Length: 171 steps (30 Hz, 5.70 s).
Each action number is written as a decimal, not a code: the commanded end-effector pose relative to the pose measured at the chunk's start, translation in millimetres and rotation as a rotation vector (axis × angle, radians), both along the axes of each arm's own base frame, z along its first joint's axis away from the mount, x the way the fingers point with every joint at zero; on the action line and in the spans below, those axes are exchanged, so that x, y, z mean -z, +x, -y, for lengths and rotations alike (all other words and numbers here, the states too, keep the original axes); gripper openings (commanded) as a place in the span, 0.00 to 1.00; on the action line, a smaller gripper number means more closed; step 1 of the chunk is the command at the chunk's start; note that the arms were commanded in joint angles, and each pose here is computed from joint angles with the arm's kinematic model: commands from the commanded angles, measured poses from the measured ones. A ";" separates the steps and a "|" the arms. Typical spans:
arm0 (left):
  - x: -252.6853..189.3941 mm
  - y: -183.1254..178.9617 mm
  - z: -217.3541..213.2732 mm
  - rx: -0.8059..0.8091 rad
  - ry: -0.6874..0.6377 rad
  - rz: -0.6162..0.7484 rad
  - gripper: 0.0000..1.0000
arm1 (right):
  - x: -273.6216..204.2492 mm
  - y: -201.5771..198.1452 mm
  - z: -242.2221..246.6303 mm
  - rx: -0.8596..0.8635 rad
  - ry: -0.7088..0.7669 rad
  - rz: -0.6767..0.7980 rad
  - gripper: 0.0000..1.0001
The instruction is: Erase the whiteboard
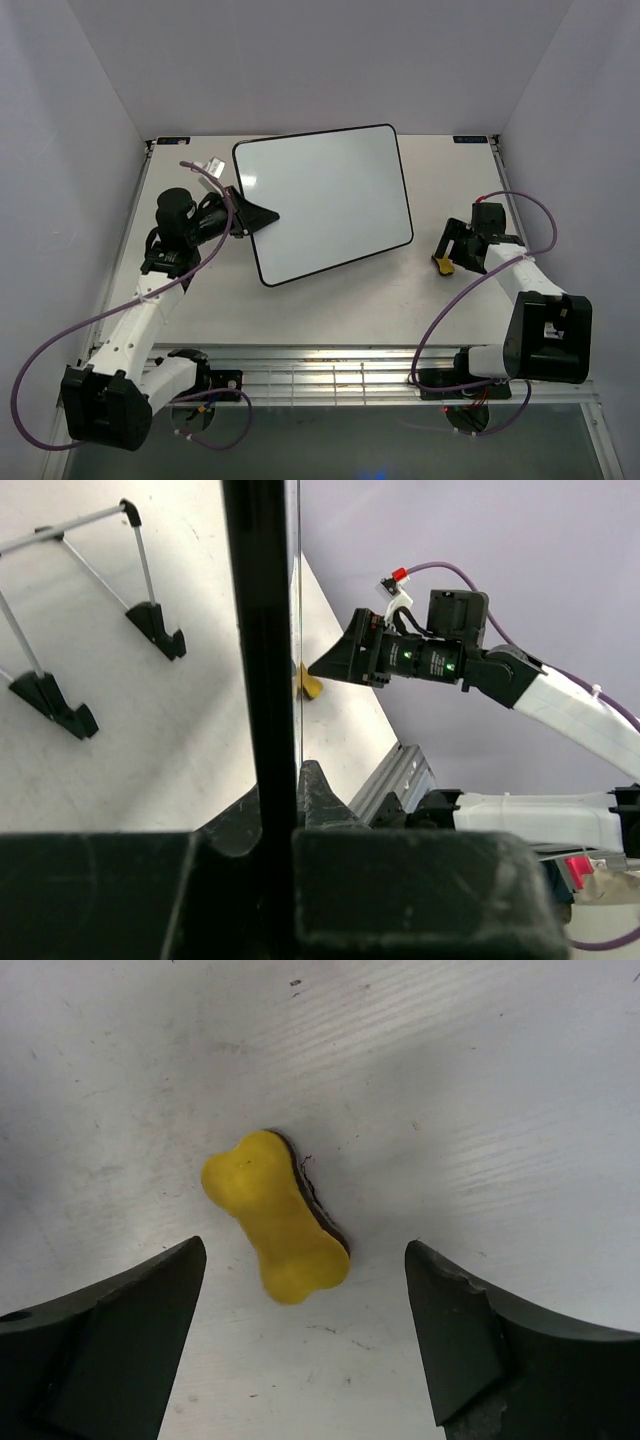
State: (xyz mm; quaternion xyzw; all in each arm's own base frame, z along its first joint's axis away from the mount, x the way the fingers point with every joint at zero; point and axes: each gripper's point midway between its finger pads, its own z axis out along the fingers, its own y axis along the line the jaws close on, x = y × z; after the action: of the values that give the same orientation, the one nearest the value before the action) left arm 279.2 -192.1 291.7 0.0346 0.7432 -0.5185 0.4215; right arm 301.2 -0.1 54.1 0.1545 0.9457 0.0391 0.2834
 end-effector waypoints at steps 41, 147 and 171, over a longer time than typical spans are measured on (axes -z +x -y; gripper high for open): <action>6.3 148.6 -17.6 0.166 -0.071 0.720 0.00 | -98.3 -18.4 -48.7 -0.226 0.171 0.310 0.93; 38.5 108.5 -179.3 -0.811 0.554 -0.078 0.98 | -189.0 -27.6 -43.4 -0.244 0.000 0.498 0.90; -37.6 -71.6 -171.9 -0.748 0.672 0.199 0.98 | -212.2 -80.7 -45.8 -0.341 -0.043 0.521 0.90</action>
State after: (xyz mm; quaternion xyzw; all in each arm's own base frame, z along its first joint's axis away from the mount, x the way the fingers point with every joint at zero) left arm 212.8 -24.7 347.1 -0.0529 0.7660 -0.0775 0.6359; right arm 223.4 43.1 272.7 -0.0230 0.8552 0.0989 0.5082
